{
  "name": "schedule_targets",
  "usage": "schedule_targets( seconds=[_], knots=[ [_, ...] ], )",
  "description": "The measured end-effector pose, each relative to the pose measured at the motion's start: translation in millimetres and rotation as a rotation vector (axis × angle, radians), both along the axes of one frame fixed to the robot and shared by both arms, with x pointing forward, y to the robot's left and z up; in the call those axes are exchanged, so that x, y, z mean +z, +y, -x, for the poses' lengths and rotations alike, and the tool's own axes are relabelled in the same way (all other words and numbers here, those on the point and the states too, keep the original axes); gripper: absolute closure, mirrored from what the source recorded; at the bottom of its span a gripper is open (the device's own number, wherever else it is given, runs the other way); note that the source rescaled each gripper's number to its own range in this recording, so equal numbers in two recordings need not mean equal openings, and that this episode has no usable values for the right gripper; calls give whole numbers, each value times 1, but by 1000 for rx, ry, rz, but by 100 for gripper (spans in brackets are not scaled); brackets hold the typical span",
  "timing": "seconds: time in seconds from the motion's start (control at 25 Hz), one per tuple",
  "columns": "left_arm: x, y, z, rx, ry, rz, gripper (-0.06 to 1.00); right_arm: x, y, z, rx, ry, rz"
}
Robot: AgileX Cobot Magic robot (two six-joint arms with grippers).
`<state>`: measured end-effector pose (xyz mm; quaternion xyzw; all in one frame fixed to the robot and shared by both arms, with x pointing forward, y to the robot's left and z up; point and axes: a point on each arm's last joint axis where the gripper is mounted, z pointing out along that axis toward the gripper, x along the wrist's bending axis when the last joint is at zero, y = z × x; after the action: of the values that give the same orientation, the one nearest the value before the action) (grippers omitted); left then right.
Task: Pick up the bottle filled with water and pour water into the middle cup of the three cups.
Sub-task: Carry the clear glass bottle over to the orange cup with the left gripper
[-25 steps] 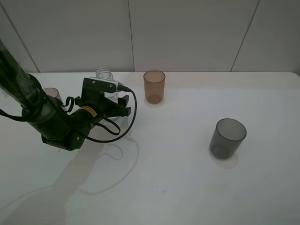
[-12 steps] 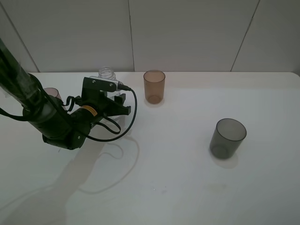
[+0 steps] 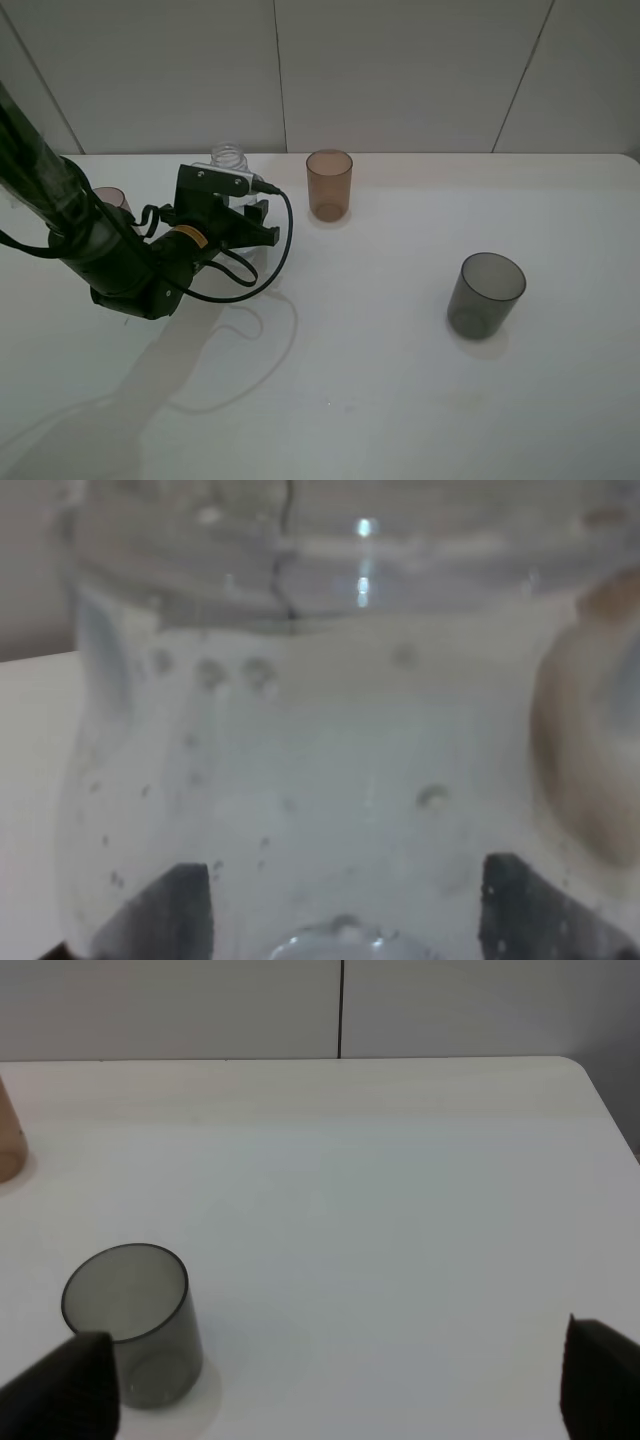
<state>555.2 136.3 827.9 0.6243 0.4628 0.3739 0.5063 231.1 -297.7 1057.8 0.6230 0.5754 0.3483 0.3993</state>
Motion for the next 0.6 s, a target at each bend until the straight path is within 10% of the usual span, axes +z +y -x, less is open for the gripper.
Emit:
schedule_targets(
  seconds=[0.6],
  knots=[
    [55, -8, -2, -82, -56, -95, 93, 0, 0, 0, 0, 0, 0]
  ],
)
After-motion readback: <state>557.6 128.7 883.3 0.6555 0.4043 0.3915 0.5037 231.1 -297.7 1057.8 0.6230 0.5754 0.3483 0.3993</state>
